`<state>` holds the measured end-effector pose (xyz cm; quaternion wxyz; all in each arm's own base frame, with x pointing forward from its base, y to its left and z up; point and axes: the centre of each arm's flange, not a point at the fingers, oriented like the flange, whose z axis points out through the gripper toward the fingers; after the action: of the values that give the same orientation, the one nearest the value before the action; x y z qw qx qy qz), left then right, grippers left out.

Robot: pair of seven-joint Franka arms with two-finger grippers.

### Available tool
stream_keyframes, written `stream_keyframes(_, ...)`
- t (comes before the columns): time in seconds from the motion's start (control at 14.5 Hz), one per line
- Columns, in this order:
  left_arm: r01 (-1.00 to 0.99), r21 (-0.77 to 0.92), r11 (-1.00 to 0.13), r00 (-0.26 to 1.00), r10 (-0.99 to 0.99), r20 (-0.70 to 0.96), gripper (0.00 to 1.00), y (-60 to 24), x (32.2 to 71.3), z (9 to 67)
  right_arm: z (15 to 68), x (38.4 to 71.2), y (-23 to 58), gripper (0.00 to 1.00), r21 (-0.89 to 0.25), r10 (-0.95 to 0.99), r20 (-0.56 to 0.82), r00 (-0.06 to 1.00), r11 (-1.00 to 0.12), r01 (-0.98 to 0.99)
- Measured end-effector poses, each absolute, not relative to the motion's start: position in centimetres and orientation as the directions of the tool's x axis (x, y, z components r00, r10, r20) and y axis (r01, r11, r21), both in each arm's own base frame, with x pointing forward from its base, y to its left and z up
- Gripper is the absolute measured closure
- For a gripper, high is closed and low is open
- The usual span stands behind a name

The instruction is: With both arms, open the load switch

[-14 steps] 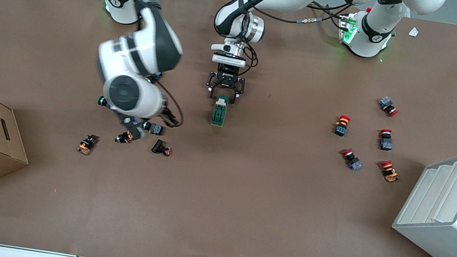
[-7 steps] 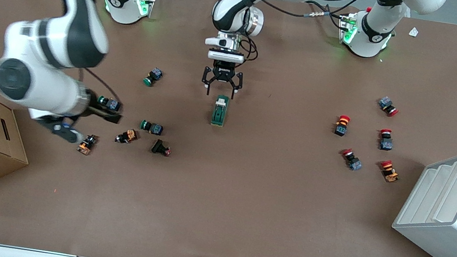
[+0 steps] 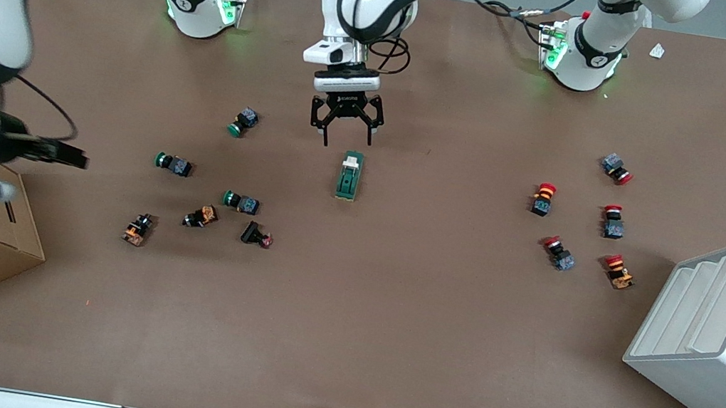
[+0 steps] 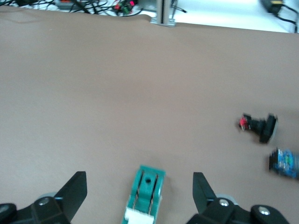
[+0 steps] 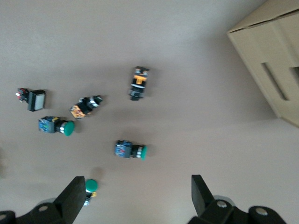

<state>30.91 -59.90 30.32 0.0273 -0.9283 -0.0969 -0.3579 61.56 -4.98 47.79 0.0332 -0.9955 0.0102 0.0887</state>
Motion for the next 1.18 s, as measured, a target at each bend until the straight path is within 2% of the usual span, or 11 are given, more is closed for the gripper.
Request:
stream_keyframes(0.14, 0.232, 0.011, -0.973, 0.76, 0.188, 0.621, 0.0, -58.0, 35.0, 34.7, 49.8, 60.6, -7.5, 0.0, -0.046, -0.011, -0.158, 0.987, -0.999, -0.018)
stream_keyframes(0.41, 0.268, -0.003, -0.963, 0.83, 0.229, 0.508, 0.0, -53.0, 42.5, 42.7, 53.4, 59.2, -7.2, 0.0, -0.011, -0.009, -0.119, 0.993, -1.0, -0.011)
stream_keyframes(0.76, 0.283, -0.095, -0.954, 0.908, 0.235, 0.348, 0.0, -44.0, 50.3, 50.4, 54.5, 58.8, -5.5, 0.0, 0.005, -0.038, -0.118, 0.992, -0.999, -0.037)
stream_keyframes(0.97, 0.221, -0.179, -0.959, 0.945, 0.165, 0.282, 0.0, -39.8, 52.9, 52.9, 55.0, 58.6, -4.5, 0.0, 0.009, -0.033, -0.114, 0.993, -0.999, -0.032)
stream_keyframes(1.18, 0.194, -0.17, -0.966, 0.96, 0.15, 0.238, 0.0, -36.0, 55.0, 54.7, 55.9, 58.1, -4.4, 0.0, 0.009, -0.033, -0.104, 0.994, -0.999, -0.032)
